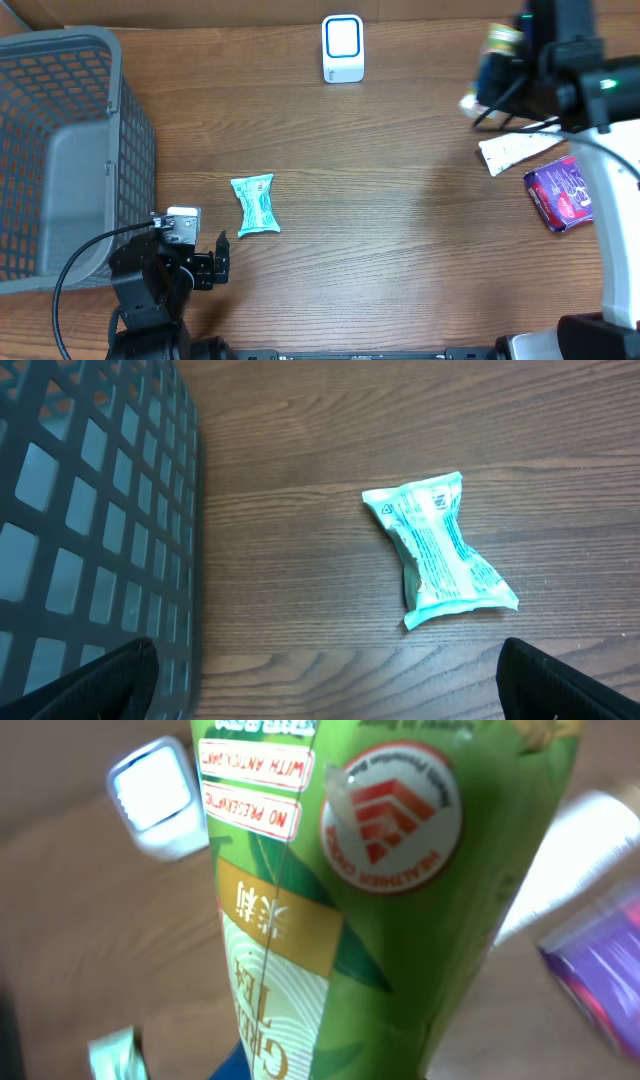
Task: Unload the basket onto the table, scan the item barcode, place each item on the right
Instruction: 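Carry the tea pouch to the right edge and release it, then move the right gripper to the light-blue wipes pack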
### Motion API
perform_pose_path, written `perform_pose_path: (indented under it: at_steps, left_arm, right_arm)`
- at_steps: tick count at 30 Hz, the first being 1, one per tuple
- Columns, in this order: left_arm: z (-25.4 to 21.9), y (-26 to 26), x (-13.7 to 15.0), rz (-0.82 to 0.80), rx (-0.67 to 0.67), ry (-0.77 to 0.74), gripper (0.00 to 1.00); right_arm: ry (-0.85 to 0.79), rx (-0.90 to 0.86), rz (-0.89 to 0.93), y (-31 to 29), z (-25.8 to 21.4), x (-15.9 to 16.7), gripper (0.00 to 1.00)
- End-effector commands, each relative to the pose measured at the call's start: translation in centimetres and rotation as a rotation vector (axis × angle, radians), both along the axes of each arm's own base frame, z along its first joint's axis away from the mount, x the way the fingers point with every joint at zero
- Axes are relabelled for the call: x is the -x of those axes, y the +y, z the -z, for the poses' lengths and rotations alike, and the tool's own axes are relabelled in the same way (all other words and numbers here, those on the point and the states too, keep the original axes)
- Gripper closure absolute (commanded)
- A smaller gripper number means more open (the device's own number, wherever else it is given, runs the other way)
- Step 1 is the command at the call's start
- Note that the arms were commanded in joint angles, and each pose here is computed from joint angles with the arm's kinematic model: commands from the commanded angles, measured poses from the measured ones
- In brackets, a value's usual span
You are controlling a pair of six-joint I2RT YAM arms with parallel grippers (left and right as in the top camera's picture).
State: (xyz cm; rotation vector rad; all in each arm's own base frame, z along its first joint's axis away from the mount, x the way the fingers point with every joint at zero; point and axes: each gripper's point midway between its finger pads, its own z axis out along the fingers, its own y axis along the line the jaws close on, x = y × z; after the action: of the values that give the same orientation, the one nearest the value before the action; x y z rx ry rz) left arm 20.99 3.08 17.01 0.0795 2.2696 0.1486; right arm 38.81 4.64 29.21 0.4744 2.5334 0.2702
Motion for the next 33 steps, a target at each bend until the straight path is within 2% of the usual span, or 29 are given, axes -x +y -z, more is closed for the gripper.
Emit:
perform_pose_path:
  at_steps: [1, 6, 13, 15, 16, 17, 20, 21, 22, 24, 25, 26, 30, 33]
  left_arm:
    - [-0.1, 0.2, 0.0, 0.004, -0.018, -0.002, 0.0]
    - [-0.1, 0.2, 0.0, 0.003, -0.018, -0.002, 0.01]
    - [-0.1, 0.2, 0.0, 0.004, -0.018, -0.002, 0.0]
    - [-0.1, 0.2, 0.0, 0.004, -0.018, -0.002, 0.0]
    - [-0.1, 0.2, 0.0, 0.004, -0.018, -0.002, 0.0]
    - [-0.1, 0.2, 0.0, 0.004, -0.018, -0.002, 0.0]
    - [-0.1, 0.2, 0.0, 0.004, -0.018, -0.002, 0.0]
    - [-0.1, 0.2, 0.0, 0.004, -0.018, -0.002, 0.01]
    - [-0.1, 0.2, 0.0, 0.004, -0.018, -0.002, 0.0]
    - [-0.1, 0.2, 0.0, 0.004, -0.018, -0.002, 0.0]
    - [-0.1, 0.2, 0.0, 0.004, -0.018, -0.002, 0.0]
    - [-0.1, 0.2, 0.0, 0.004, -0.018, -0.002, 0.01]
    - [-0.1, 0.2, 0.0, 0.004, -0.018, -0.002, 0.0]
    - [-0.1, 0.2, 0.0, 0.004, -0.018, -0.002, 0.0]
  right_arm:
    - [0.07, -0.069, 0.325, -5.1, 2.8, 0.4, 0.96]
    - [0.135, -0.107, 0.516, -9.8, 9.8, 0.5, 0.96]
    - [0.137, -0.156, 0.664, -13.3, 18.3, 0.9, 0.96]
    - [0.113, -0.162, 0.668, -13.6, 19.3, 0.6, 0.85]
    - [0.103, -0.163, 0.668, -13.7, 19.6, 0.5, 0.72]
    - [0.092, -0.163, 0.667, -13.7, 19.7, 0.3, 0.69]
    - [0.072, -0.153, 0.665, -14.0, 19.5, 0.0, 0.69]
    - [0.061, -0.147, 0.65, -14.0, 19.3, -0.2, 0.65]
    - [0.054, -0.144, 0.635, -14.0, 19.1, -0.4, 0.55]
    - [0.043, -0.14, 0.566, -13.5, 18.3, -0.9, 0.3]
    - [0.035, -0.147, 0.505, -12.9, 17.6, -1.2, 0.21]
    - [0.03, -0.157, 0.457, -12.4, 16.9, -1.5, 0.16]
    - [-0.016, -0.208, 0.269, -9.8, 12.7, -2.2, 0.15]
    - [-0.046, -0.274, 0.091, -6.0, 9.7, -2.5, 0.18]
